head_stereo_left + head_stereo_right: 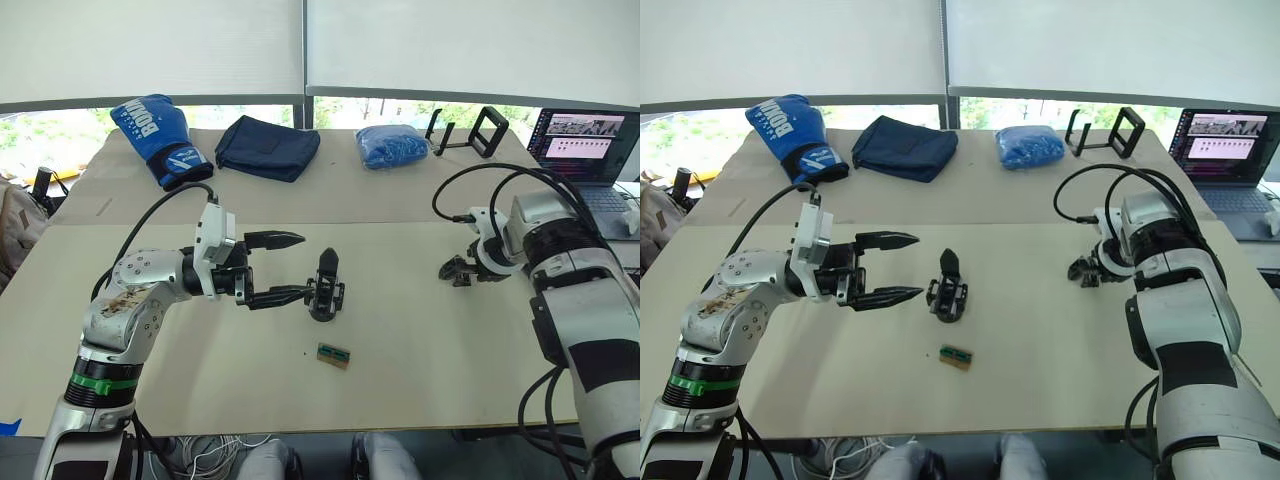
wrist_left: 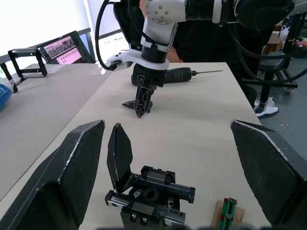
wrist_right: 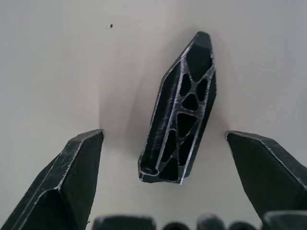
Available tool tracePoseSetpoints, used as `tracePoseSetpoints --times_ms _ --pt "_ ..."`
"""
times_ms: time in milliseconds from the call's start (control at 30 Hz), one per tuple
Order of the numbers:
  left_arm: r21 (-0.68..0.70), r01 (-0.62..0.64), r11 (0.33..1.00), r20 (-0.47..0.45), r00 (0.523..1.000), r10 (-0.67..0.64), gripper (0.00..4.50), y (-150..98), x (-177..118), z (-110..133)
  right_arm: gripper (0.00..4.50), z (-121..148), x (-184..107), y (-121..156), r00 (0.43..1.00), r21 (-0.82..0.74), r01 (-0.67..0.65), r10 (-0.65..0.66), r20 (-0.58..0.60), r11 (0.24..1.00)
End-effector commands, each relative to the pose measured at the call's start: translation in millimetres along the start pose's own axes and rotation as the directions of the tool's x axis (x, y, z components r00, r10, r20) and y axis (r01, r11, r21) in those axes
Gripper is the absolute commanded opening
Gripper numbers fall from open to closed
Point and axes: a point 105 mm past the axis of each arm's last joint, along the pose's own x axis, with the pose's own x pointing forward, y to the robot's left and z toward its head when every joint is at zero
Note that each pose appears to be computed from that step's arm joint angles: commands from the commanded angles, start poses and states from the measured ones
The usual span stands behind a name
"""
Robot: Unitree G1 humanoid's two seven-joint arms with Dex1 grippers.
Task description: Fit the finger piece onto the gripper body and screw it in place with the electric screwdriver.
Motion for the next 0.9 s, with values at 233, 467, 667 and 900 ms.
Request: tracePoseSetpoints --times_ms 233,467,667,900 --pt "0.055 -0.009 0.998 0.006 1.000 0.009 4.50 0 -5 12 1.17 -9 -2 9 0.996 0.042 -0.054 0.057 -0.068 0.998" --pt "0.020 -0.061 0.998 0.049 0.997 0.060 4.50 7 -7 19 1.09 18 -17 23 0.975 0.069 -0.203 0.196 0.105 0.977" --pt "-0.179 -0.187 0.966 0.202 0.954 0.222 4.50 28 -14 41 1.09 41 -66 39 0.801 -0.395 -0.016 0.248 0.544 0.919" --pt "-0.356 -0.259 0.898 0.268 0.892 0.363 4.50 47 1 46 1.09 5 -123 128 0.411 -0.600 0.409 0.449 0.794 0.687"
